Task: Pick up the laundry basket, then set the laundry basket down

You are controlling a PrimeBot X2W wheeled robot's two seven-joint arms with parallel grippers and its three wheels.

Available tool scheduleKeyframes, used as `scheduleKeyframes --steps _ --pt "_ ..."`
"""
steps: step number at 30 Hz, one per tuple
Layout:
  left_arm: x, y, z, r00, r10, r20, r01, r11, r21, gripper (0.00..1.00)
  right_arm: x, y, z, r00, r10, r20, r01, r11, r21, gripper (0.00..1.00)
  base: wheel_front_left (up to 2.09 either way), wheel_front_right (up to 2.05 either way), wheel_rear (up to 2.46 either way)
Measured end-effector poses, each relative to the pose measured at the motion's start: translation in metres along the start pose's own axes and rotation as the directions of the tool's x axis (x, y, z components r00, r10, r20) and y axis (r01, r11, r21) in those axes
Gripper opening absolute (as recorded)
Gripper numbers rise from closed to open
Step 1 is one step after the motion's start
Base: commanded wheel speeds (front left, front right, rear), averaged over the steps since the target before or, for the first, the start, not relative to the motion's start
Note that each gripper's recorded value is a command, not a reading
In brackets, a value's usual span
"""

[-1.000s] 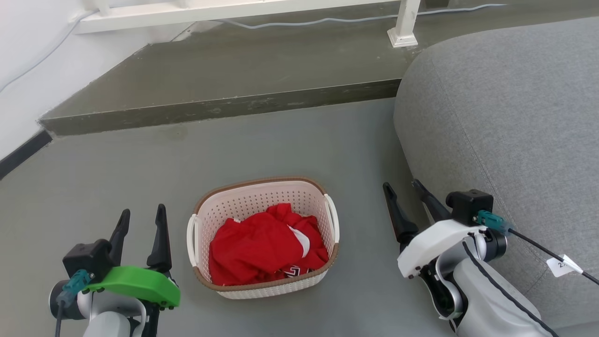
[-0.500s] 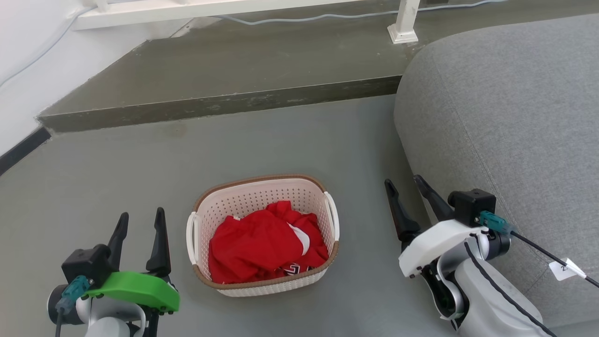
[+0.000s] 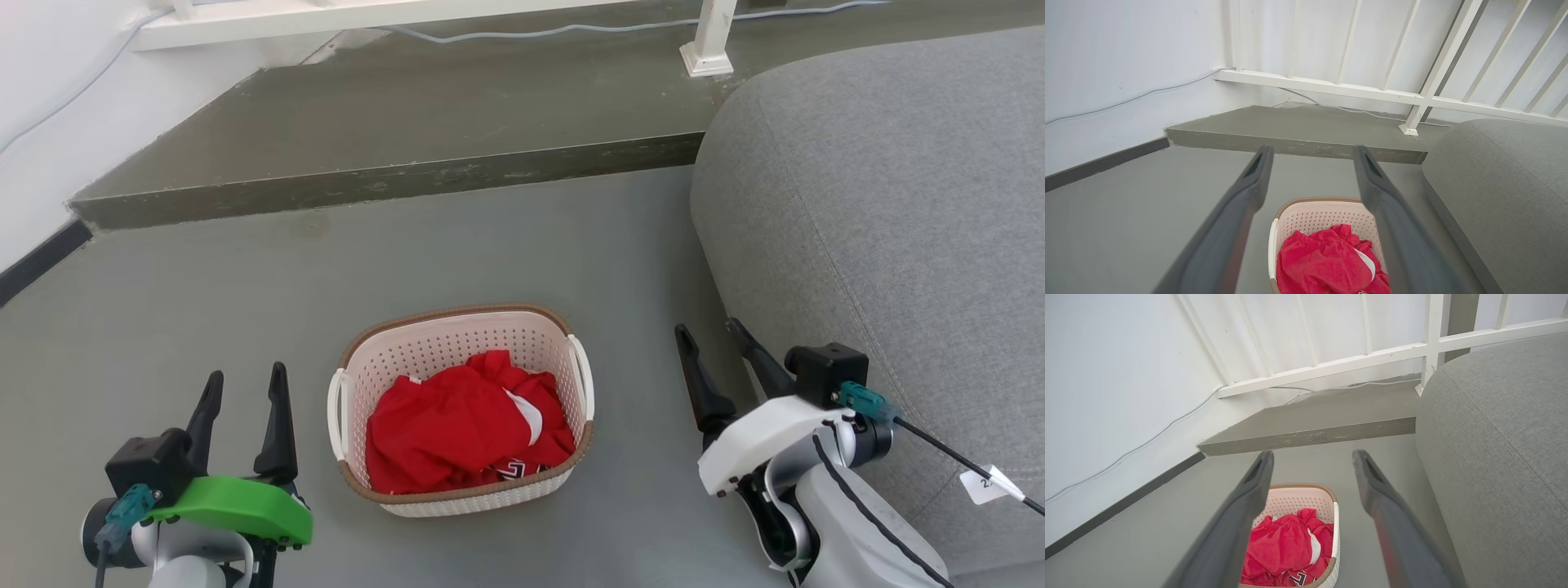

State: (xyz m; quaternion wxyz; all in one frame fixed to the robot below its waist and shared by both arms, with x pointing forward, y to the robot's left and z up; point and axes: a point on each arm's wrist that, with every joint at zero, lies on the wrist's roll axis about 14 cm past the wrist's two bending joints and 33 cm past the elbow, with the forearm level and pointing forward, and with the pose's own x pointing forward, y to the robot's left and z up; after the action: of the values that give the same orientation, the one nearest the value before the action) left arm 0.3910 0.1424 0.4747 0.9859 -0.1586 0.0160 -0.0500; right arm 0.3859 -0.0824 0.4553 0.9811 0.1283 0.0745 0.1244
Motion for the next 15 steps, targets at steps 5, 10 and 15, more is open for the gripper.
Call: scheduleKeyframes --steps 5,10,15 --pt "0.0 0.001 0.001 1.0 0.002 0.003 -0.002 1.0 0.003 1.0 0.0 -0.002 0.001 1.0 -0.008 0.003 0.008 1.0 -0.002 1.0 0.0 0.0 0.0" --pt "-0.004 0.001 -0.011 0.999 0.005 -0.033 -0.006 1.0 -0.005 0.0 -0.005 -0.005 -0.011 0.999 -0.022 -0.031 0.022 1.0 0.001 0.0 0.0 0.0 0.0" --pt "-0.009 0.004 -0.023 0.997 0.022 -0.074 -0.024 0.999 -0.024 0.0 -0.017 -0.011 -0.029 0.996 -0.048 -0.08 0.05 0.998 0.026 0.0 0.0 0.0 0.0"
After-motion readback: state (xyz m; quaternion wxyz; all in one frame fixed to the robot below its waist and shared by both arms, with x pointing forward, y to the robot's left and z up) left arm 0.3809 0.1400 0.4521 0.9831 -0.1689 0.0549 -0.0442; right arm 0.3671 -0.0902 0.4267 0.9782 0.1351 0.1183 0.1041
